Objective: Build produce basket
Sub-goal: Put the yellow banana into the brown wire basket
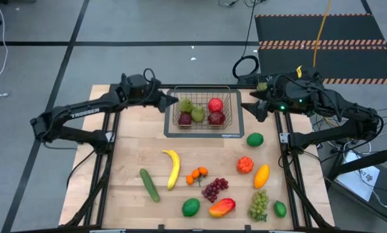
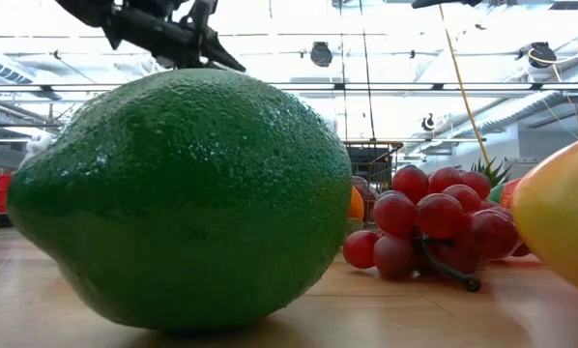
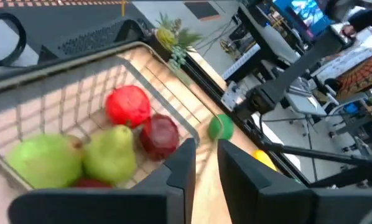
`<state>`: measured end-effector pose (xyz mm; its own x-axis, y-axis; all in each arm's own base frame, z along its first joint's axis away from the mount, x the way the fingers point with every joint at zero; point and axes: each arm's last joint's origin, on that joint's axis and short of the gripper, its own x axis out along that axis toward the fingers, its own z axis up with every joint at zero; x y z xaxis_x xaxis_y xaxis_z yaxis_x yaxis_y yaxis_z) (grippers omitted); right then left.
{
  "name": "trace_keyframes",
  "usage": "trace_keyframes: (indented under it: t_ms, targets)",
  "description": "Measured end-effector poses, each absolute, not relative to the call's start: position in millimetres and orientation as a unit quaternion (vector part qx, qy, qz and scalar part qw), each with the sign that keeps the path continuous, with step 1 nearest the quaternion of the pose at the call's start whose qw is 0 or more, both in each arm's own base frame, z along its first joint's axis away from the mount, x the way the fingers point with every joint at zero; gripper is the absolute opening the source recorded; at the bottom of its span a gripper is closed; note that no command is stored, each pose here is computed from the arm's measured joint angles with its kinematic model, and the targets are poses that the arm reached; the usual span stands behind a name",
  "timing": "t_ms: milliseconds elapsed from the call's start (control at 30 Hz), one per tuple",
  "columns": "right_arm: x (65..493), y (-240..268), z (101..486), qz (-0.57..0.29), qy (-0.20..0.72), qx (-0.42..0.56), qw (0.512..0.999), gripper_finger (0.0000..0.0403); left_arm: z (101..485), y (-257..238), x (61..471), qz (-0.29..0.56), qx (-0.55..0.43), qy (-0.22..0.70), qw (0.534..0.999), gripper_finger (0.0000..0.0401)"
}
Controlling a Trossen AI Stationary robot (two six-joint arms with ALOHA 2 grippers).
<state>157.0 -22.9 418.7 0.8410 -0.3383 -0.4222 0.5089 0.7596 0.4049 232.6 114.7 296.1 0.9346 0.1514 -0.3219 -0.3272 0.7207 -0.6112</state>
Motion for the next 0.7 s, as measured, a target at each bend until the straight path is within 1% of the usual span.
trace_keyframes:
  t_ms: [233, 433, 533, 600, 700]
  targets:
    - [155, -19, 414, -0.175, 0.212, 0.262, 0.925, 0.0395, 300, 54, 240, 0.127, -0.384, 0.155, 0.902, 0.0046]
    - [155, -17, 412, -0.139, 0.230, 0.237, 0.933, 0.0395, 299, -5, 244, 0.115, -0.415, 0.171, 0.886, 0.0032]
    - [155, -16, 412, -0.125, 0.237, 0.243, 0.932, 0.0395, 293, -29, 242, 0.124, -0.423, 0.193, 0.877, 0.0031]
    - [155, -16, 412, -0.123, 0.238, 0.257, 0.929, 0.0395, 285, -39, 238, 0.141, -0.432, 0.227, 0.861, 0.0031]
    - [155, -15, 412, -0.129, 0.234, 0.288, 0.920, 0.0395, 274, -48, 229, 0.172, -0.462, 0.276, 0.825, 0.0031]
